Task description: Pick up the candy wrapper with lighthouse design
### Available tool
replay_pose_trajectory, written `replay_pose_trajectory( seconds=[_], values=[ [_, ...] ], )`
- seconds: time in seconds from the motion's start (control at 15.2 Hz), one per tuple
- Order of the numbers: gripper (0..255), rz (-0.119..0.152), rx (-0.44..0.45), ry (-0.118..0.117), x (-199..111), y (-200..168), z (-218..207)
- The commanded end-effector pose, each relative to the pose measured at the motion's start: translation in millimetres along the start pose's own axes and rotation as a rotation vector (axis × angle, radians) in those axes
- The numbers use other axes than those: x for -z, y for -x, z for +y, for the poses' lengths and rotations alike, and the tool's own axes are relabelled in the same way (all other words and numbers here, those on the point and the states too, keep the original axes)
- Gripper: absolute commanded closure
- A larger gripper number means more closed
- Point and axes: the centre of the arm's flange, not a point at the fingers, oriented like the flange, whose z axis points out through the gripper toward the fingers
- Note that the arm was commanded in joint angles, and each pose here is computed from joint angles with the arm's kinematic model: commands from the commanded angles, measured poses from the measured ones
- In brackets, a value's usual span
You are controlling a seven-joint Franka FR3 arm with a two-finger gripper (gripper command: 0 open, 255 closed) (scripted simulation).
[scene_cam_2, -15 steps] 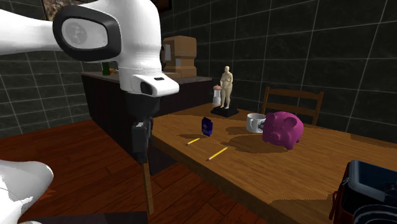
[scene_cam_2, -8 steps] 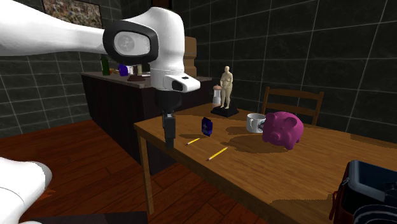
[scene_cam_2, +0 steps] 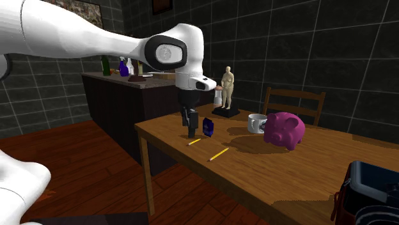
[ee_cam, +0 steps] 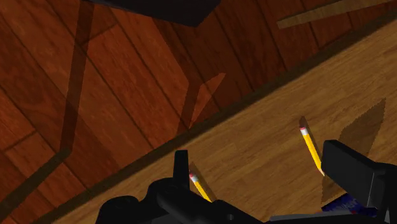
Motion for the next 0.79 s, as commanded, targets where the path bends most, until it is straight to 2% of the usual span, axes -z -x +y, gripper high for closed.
replay_pose_trajectory(
  seconds=[0.0,0.73],
  values=[
    [0,0.004,0.02,-0.003,-4.2,-18.7,-20.6],
    [0,0.023,0.127,-0.014,-20.8,-107.8,-129.8]
  ],
)
